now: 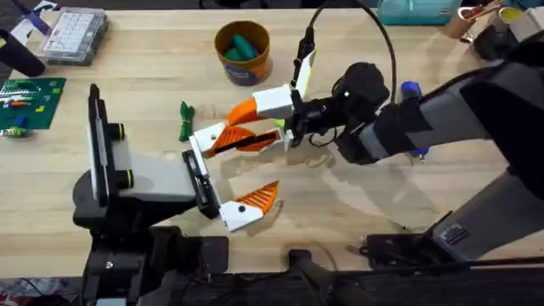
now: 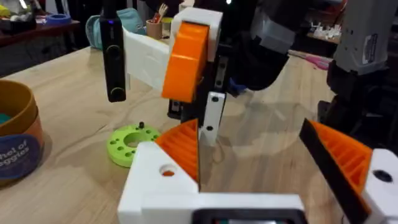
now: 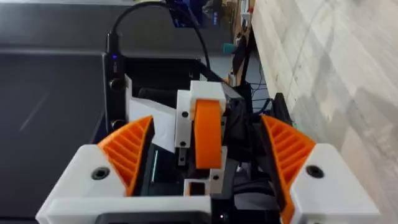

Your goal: Pick up the gripper from the table and insert it into the empty holder that is missing its gripper. Then pick up a screw, insert it into the mounting hole, and use the screwdriver to tighten it. Finally, clean up the table by picking up the vegetable and placing it into the bucket.

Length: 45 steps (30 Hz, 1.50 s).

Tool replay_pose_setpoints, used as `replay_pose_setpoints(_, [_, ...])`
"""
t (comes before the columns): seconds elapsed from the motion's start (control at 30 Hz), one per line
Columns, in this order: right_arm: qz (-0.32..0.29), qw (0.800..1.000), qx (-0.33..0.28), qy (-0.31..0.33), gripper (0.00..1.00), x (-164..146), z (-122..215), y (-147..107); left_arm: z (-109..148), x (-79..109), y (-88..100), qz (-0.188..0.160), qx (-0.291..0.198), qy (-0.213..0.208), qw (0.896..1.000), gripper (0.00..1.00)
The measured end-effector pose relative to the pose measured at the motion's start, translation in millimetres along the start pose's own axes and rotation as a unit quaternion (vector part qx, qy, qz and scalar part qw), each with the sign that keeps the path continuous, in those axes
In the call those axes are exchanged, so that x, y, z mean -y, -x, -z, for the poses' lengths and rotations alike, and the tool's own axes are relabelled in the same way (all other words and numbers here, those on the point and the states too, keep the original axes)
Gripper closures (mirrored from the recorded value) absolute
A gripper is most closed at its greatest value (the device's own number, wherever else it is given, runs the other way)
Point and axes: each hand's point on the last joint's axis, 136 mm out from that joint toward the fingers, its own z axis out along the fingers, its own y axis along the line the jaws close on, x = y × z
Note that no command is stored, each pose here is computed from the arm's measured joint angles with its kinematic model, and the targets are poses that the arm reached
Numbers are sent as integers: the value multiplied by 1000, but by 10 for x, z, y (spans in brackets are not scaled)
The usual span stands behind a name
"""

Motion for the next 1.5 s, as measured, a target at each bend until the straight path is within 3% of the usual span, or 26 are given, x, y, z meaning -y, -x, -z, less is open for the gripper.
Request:
replay_pose_setpoints(0.3, [0, 1000, 5, -1, 6, 3, 52, 36, 0, 4, 0, 0, 0, -1, 1000, 15])
replay_pose_setpoints(0.67, [9, 997, 74, -6, 5, 1, 562, 416, 0, 5, -1, 0, 0, -2, 1000, 14])
replay_pose_setpoints(0.83, [51, 986, 160, -8, 5, -42, 826, 757, 0, 5, -1, 0, 0, -2, 1000, 14])
replay_pose_setpoints(1.0, [129, 966, 223, -10, 5, -280, 974, 1170, 0, 5, -1, 0, 0, -2, 1000, 14])
replay_pose_setpoints(1.23, [147, 953, 251, -82, 5, -266, 1100, 1725, 0, 5, -1, 0, 0, -2, 1000, 15])
replay_pose_setpoints(1.4, [186, 940, 259, -118, 5, -368, 1256, 1933, 0, 6, -1, 0, 0, -2, 1000, 14])
replay_pose_setpoints(1.5, [185, 935, 262, -150, 5, -378, 1380, 1924, 0, 6, -1, 0, 0, -2, 1000, 14])
